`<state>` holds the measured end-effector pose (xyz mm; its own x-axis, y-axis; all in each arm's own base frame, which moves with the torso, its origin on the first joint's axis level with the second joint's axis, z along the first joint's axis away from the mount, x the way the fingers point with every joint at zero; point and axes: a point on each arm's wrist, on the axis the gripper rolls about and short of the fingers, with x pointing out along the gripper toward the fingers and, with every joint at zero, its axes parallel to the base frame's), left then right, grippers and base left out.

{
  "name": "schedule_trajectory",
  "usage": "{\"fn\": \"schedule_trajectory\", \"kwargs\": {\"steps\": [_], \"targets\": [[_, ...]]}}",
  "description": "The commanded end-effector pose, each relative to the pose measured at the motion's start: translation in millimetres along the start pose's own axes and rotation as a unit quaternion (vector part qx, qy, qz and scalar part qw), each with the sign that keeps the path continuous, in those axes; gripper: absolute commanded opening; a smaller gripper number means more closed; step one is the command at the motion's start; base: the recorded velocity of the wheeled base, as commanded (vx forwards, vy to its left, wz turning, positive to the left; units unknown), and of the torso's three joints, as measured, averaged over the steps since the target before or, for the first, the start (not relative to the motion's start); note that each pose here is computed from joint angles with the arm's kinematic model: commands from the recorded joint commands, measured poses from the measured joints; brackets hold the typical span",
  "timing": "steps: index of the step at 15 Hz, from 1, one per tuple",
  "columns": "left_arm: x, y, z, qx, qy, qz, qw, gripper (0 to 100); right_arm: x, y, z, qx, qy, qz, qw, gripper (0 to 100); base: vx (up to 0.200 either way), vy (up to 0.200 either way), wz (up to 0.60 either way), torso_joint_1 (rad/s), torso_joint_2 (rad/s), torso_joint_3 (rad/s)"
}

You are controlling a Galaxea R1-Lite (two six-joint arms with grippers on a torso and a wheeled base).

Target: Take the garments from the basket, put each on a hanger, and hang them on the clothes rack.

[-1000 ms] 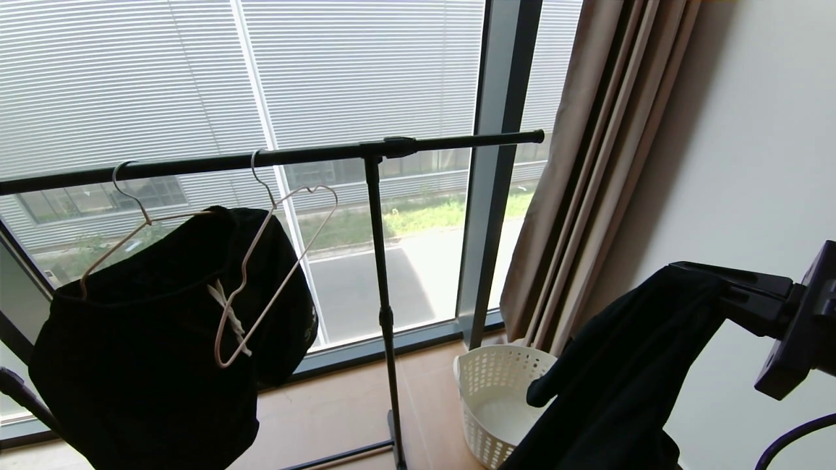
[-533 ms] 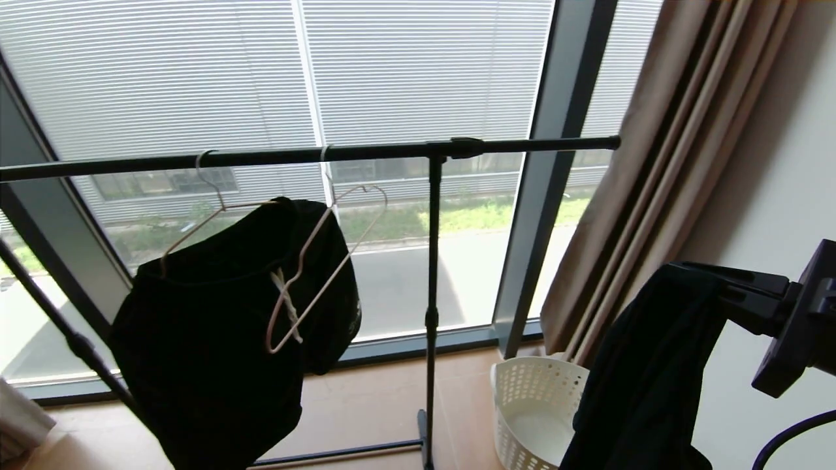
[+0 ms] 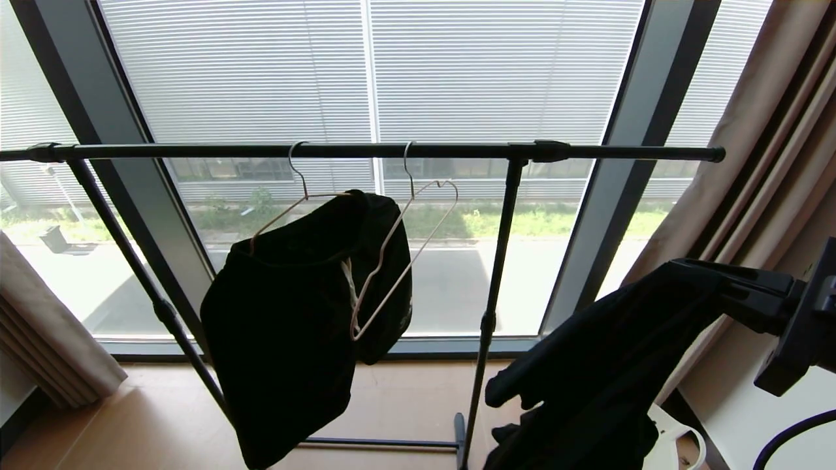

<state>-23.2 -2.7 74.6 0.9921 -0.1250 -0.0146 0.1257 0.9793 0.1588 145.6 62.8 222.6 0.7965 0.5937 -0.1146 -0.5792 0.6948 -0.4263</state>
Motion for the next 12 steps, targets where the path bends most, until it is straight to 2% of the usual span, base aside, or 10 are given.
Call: {"fn": "schedule_trajectory", "kwargs": {"steps": [1,6,12], "targets": [[0.1,0.0,0.1,0.0,0.0,0.0,1.0,100,-0.1,0.1,-0.1,0.0,0.0,0.001,1.0,0,0.0,0.2,0.0,0.017,0.01,0.002],[0.1,0.0,0.1,0.0,0.0,0.0,1.0,100,0.3,0.1,-0.3,0.0,0.001,0.001,1.0,0,0.0,0.2,0.0,-0.001,0.0,0.007],[0.2,0.0,-0.4,-0.001,0.001,0.0,1.0,100,0.5,1.4,-2.9,0.002,0.006,0.003,1.0,0,0.0,0.0,0.0,0.0,0.0,0.0]]}}
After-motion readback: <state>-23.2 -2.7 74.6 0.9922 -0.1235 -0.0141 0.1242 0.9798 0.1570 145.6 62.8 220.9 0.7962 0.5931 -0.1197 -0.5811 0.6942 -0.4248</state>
